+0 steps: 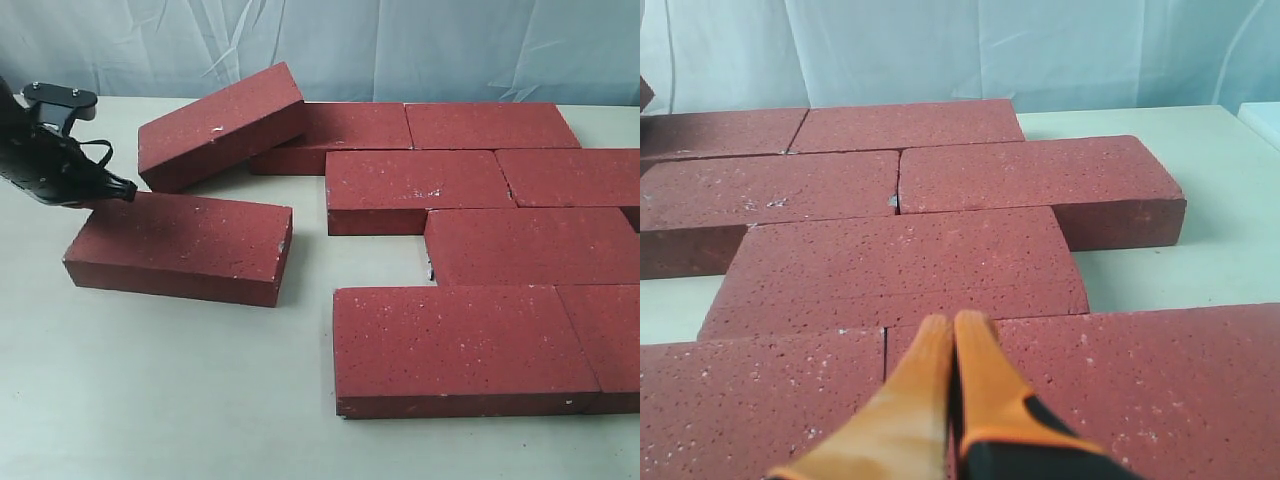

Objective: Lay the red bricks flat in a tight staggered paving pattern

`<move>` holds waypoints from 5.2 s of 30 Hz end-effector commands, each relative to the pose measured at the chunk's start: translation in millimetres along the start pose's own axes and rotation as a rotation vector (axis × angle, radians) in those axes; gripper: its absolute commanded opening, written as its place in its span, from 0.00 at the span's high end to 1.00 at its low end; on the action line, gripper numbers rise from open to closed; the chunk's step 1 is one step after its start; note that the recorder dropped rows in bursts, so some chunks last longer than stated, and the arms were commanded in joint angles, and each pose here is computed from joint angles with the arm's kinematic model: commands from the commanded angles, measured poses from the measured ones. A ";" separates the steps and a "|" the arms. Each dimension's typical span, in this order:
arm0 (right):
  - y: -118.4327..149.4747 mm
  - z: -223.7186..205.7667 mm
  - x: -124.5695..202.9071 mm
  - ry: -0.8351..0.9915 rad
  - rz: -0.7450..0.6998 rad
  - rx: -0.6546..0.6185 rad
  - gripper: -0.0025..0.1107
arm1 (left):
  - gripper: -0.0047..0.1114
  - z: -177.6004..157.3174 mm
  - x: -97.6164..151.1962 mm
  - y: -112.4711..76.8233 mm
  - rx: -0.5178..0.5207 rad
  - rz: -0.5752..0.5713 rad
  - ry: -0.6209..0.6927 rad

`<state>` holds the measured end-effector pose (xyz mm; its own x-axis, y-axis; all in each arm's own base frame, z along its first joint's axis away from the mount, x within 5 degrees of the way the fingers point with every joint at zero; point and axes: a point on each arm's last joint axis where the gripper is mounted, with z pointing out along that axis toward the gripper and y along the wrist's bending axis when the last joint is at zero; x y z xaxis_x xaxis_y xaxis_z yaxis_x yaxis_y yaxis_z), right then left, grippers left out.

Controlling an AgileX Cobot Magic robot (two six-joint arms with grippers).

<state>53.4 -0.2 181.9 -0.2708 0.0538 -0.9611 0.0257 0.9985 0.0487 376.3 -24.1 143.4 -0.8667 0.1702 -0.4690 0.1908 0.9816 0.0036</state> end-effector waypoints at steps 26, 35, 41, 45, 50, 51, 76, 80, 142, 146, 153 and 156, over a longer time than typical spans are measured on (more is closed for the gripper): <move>0.2 0.0 0.5 -0.011 -0.006 -0.005 0.98 | 0.96 0.5 -0.3 -39.9 0.129 -0.117 0.035; 0.2 0.0 0.5 -0.011 -0.006 -0.005 0.98 | 0.96 -1.1 0.6 -34.9 0.124 -0.125 0.045; 0.2 0.0 0.5 -0.011 -0.006 -0.005 0.98 | 0.96 -15.2 0.4 -7.7 0.102 -0.185 0.042; 0.2 0.0 0.5 -0.011 -0.006 -0.005 0.98 | 0.96 -24.2 5.0 8.9 0.098 -0.219 0.076; 0.2 0.0 0.5 -0.011 -0.006 -0.005 0.98 | 0.96 -34.1 3.5 9.1 0.091 -0.190 0.071; 0.2 0.0 0.5 -0.011 -0.006 -0.005 0.98 | 0.96 -37.4 1.8 6.9 0.092 -0.175 0.059; 0.2 0.0 0.5 -0.011 -0.006 -0.005 0.98 | 0.96 -78.2 10.6 -150.6 0.435 1.010 -0.053; 0.2 0.0 0.5 -0.011 -0.006 -0.005 0.98 | 0.96 -76.6 17.8 -160.3 0.464 1.076 -0.050; 0.1 0.0 0.5 -0.011 -0.008 -0.004 0.98 | 0.96 -57.4 29.3 -207.2 0.721 1.058 -0.127; 0.1 0.0 0.5 -0.011 -0.008 -0.004 0.98 | 0.96 -70.0 24.5 -205.1 0.701 1.080 -0.164; 0.1 0.0 0.5 -0.011 -0.010 -0.003 0.98 | 0.96 -100.2 -1.8 -174.4 0.519 0.930 -0.246; 0.1 0.0 0.5 -0.011 -0.010 -0.003 0.98 | 0.96 -105.2 -10.4 -148.2 0.435 0.807 -0.234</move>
<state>53.4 -0.2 181.9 -0.2708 0.0535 -0.9611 0.0256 0.9985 0.0484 299.8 -182.8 229.8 -0.1968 0.7491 -0.6326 0.9416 0.3242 0.0909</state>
